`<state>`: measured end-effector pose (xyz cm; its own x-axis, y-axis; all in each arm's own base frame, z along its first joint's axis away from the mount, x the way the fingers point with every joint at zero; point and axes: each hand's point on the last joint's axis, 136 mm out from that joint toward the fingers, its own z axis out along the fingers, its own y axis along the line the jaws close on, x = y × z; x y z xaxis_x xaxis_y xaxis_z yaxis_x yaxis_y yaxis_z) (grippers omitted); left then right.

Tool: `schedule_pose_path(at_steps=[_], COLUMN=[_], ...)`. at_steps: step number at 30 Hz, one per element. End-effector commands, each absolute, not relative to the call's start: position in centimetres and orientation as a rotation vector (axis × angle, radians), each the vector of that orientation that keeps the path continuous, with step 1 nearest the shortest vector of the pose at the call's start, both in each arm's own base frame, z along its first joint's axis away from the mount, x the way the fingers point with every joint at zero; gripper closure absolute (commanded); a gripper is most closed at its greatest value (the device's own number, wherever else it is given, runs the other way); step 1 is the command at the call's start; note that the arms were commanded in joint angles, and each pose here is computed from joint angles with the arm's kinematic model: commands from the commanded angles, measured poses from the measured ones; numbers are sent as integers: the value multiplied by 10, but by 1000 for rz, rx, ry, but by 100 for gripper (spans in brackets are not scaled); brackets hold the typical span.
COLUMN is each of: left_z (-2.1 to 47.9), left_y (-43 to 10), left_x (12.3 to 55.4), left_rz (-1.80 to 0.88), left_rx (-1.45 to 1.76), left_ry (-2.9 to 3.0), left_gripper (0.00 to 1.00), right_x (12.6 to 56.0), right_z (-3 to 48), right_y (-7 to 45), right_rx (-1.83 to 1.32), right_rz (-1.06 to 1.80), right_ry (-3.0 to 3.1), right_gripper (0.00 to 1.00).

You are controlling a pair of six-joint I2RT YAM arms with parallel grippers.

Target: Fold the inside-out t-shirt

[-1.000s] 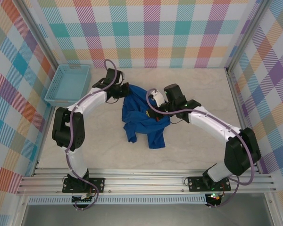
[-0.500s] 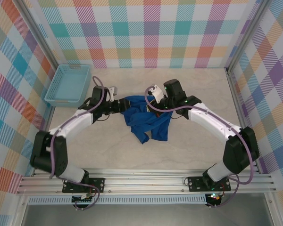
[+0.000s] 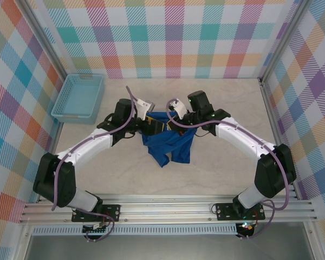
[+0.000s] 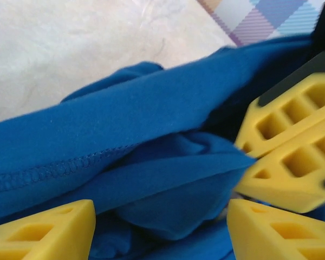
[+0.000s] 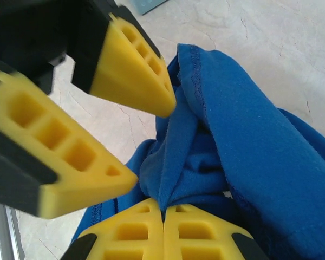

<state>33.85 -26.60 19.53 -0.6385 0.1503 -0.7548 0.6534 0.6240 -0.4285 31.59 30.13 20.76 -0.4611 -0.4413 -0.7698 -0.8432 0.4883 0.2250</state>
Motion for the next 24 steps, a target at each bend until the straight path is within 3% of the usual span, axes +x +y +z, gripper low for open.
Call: schedule_pose_path(at_steps=[1, 4, 8, 10, 24], left_z=[206, 203, 204, 210, 245], left_y=[-278, -284, -291, -292, -287], left_x=[338, 341, 344, 343, 336], left_rz=[-976, -1017, -1054, -1075, -1154], left_rx=[725, 749, 755, 745, 618], left_ry=[2109, 2102, 2107, 2092, 2013], left_gripper=[42, 55, 90, 100, 100], right_x=[312, 310, 310, 313, 311], right_z=[236, 238, 236, 233, 197], right_y=[304, 304, 301, 296, 275], right_rx=[-1077, -1079, -1070, -1047, -936], right_rz=[841, 856, 843, 819, 800], right_ry=[1983, 1969, 1980, 2003, 2129], right_gripper=[100, 100, 100, 100, 79])
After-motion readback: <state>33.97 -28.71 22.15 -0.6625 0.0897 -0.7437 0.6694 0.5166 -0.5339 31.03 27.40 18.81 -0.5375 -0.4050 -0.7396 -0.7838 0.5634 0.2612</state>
